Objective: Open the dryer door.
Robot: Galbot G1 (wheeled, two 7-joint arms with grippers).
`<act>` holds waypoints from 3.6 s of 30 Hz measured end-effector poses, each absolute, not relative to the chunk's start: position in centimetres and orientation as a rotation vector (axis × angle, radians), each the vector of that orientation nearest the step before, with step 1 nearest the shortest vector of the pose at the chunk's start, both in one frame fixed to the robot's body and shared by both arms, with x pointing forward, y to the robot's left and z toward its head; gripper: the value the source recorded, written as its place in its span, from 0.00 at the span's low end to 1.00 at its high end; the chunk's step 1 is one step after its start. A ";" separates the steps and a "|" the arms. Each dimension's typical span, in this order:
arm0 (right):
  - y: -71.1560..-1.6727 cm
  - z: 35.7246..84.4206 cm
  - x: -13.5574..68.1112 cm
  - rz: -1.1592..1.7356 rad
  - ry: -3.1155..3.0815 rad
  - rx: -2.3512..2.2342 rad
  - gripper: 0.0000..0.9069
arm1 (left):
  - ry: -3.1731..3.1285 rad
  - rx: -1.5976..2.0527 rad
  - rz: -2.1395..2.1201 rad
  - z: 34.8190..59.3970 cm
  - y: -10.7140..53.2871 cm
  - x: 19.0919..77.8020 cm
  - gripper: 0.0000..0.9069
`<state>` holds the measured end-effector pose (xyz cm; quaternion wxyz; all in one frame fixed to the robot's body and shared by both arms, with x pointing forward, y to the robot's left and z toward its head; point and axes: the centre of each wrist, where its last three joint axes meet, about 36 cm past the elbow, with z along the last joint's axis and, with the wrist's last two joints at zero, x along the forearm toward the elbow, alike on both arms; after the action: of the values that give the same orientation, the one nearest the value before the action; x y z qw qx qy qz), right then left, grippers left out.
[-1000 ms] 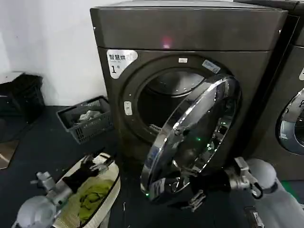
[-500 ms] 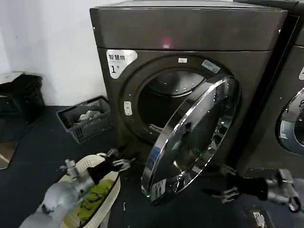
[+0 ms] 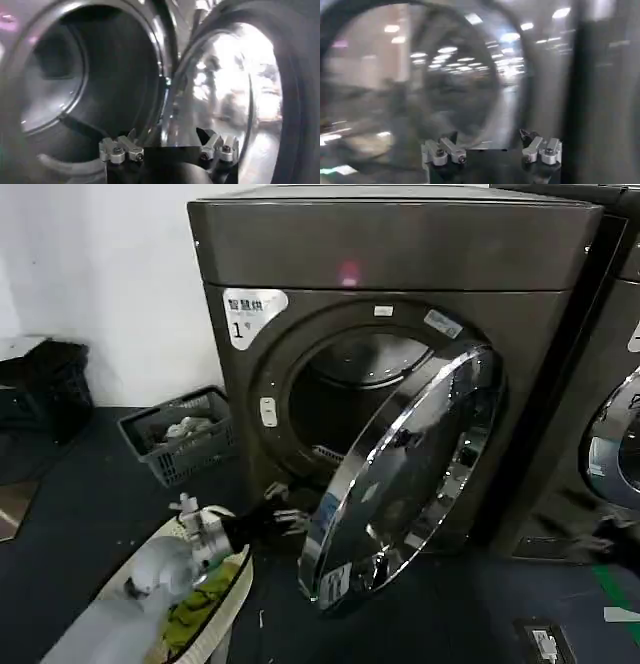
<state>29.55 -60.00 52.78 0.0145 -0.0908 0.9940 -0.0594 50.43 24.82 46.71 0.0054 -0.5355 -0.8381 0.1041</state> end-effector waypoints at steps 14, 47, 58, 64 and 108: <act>-62.7 57.2 21.5 -0.372 2.920 0.758 1.00 | -2.469 -1.914 0.368 48.6 18.6 52.2 1.00; -64.7 65.4 8.5 -0.515 2.587 1.556 1.00 | -2.399 -2.023 0.276 48.6 2.9 54.6 1.00; -65.2 65.7 6.9 -0.528 2.548 1.648 1.00 | -2.364 -2.056 0.286 49.2 -2.6 55.2 1.00; -65.1 65.9 6.4 -0.540 2.541 1.654 1.00 | -2.367 -2.063 0.289 49.5 -4.8 55.1 1.00; -65.7 68.1 4.8 -0.677 2.401 1.707 1.00 | -3.105 -1.764 0.076 49.6 7.9 54.8 1.00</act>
<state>4.75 -65.70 68.14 0.0596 0.5636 0.7930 -0.2236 54.80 7.89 49.61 -0.2135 -0.4826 -0.8492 0.0207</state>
